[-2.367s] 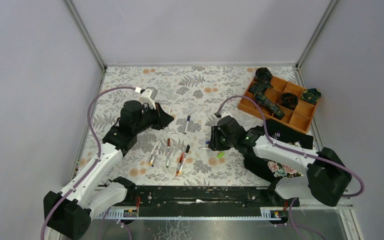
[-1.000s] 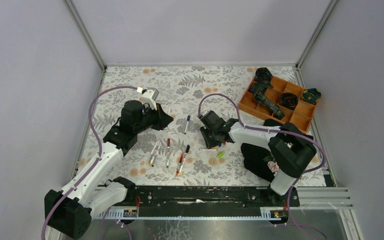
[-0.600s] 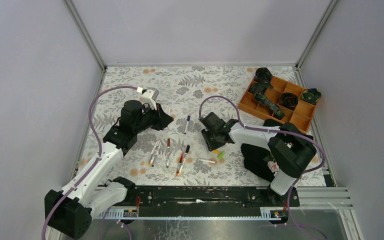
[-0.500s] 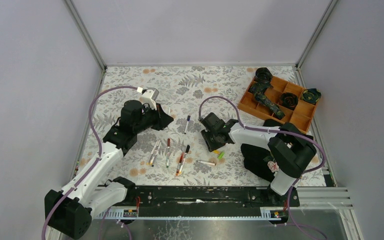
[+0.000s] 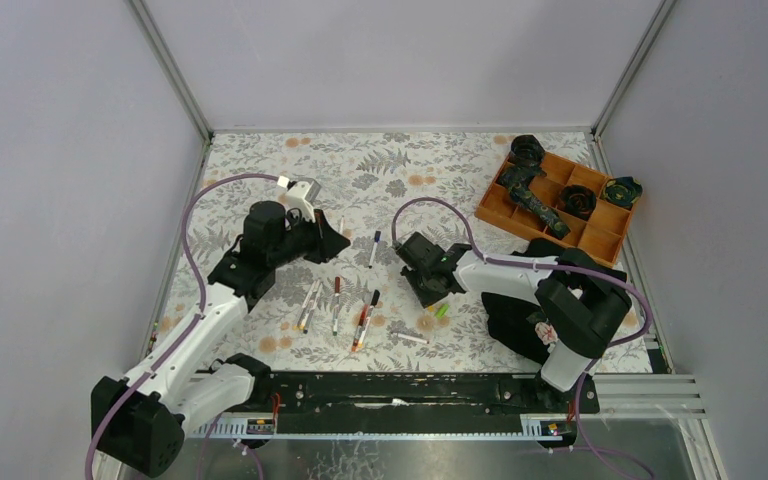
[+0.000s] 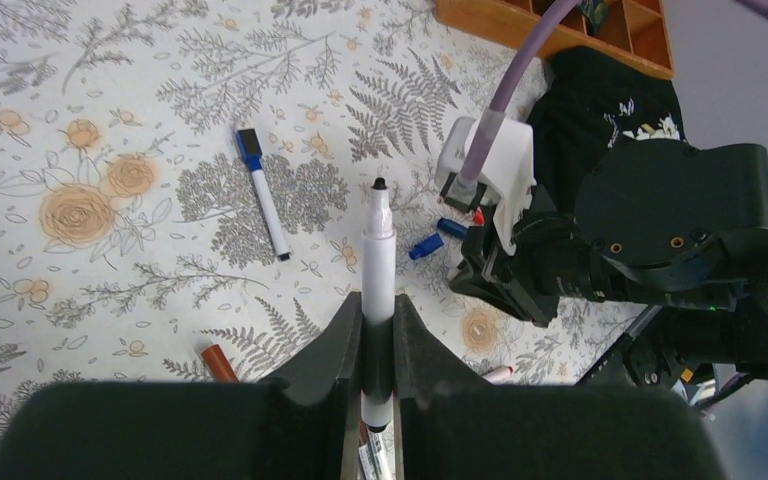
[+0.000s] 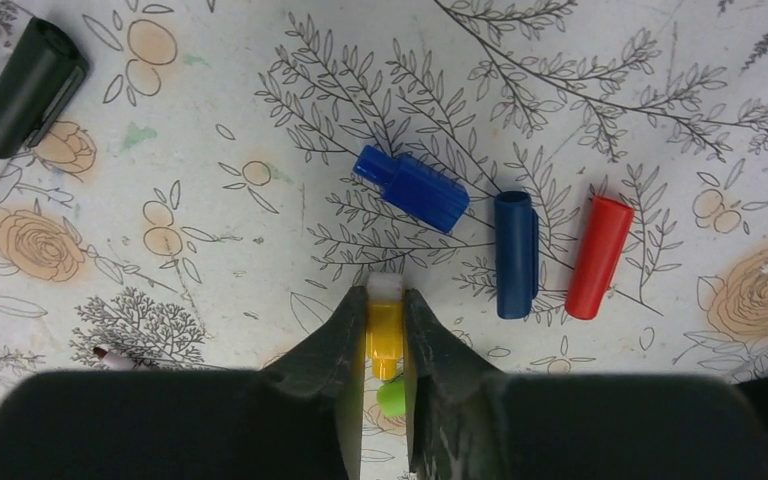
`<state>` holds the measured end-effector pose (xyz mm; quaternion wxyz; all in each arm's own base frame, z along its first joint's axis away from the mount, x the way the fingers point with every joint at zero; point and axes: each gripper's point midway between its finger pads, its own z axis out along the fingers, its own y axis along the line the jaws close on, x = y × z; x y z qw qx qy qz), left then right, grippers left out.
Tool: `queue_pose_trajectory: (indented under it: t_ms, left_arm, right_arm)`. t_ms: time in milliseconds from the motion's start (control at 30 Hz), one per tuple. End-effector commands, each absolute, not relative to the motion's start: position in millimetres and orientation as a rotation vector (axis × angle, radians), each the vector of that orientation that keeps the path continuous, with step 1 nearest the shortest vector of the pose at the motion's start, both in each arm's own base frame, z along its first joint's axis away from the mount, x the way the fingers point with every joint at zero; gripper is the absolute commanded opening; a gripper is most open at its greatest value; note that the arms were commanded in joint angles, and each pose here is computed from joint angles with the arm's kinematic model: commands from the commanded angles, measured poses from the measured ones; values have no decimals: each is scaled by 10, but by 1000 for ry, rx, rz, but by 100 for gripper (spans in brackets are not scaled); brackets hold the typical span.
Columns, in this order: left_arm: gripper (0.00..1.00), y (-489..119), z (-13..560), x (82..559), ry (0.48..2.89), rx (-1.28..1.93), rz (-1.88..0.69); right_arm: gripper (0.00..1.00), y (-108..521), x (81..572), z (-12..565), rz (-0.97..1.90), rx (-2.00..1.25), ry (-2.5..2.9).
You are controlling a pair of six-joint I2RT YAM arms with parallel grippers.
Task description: Insert the pens into the pen caps
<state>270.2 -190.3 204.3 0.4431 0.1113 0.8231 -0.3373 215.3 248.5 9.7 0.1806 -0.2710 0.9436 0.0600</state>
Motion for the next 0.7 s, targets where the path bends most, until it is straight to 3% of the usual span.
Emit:
queue_pose_trajectory:
  t_ms: [0, 133, 267, 500, 667]
  left_arm:
    - [0, -1999, 2100, 2651, 2006, 294, -919]
    - [0, -2116, 2155, 2553, 1986, 296, -984]
    - [0, -2369, 2241, 2307, 1908, 380, -1100]
    - [0, -2570, 2510, 1914, 1717, 547, -1346]
    - [0, -2574, 2593, 1804, 1684, 611, -1373]
  right_arm:
    - [15, 2304, 2172, 156, 34, -734, 2657]
    - [0, 2385, 2206, 370, 112, -652, 2621]
    - [0, 2607, 2277, 837, 306, -518, 2535]
    - [0, 3086, 2398, 2173, 853, -226, 2141]
    - [0, 3151, 2421, 2831, 1084, -83, 1893]
